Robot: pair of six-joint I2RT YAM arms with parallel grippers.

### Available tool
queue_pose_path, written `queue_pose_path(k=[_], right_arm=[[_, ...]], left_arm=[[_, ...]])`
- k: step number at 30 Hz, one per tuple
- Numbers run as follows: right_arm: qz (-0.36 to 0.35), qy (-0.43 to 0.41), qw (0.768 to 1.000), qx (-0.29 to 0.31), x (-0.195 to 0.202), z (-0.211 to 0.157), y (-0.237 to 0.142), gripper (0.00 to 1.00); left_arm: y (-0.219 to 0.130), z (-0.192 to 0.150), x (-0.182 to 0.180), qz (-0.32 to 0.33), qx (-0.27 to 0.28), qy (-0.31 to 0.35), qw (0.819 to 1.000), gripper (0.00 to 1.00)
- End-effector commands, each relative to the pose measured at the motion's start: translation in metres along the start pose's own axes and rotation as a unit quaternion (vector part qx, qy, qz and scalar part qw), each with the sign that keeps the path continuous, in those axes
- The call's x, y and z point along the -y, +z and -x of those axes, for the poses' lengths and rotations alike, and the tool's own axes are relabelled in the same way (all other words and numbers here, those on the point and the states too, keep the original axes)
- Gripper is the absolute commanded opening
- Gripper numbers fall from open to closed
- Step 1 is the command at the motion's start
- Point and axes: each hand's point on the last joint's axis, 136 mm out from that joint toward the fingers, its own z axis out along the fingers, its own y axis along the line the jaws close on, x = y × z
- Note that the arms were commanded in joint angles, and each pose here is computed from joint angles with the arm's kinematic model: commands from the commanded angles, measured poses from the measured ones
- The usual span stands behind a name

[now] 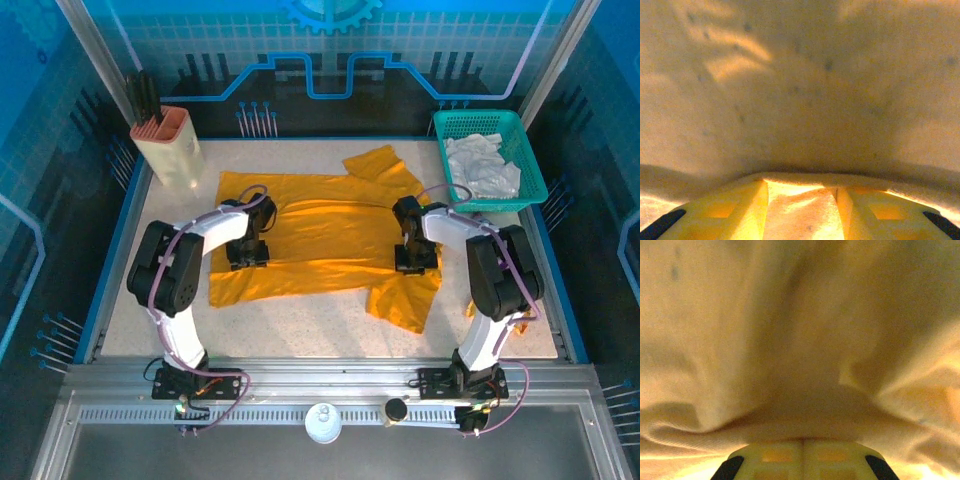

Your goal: Fold and stack the t-shirts

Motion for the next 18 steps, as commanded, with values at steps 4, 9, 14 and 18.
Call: queue_pose_path(k=[4, 9, 14, 18], right_arm=[[-0.014, 0.032, 0.999, 0.020, 0.015, 0.031, 0.009, 0.00], [0.004, 0.028, 0.999, 0.028, 0.009, 0.031, -0.005, 0.00], [0.043, -0.001, 0.996, 0.076, -0.010, 0.039, -0.055, 0.02], [0.061, -0.020, 0.993, 0.103, -0.024, 0.071, -0.081, 0.03]], left_arm=[[0.014, 0.034, -0.018, 0.049, 0.010, -0.014, 0.999, 0.43], [0.001, 0.040, -0.013, 0.032, 0.015, -0.013, 0.999, 0.43], [-0.058, 0.047, -0.009, -0.012, 0.063, -0.018, 0.998, 0.51], [-0.104, 0.074, -0.005, -0.030, 0.112, -0.013, 0.993, 0.59]])
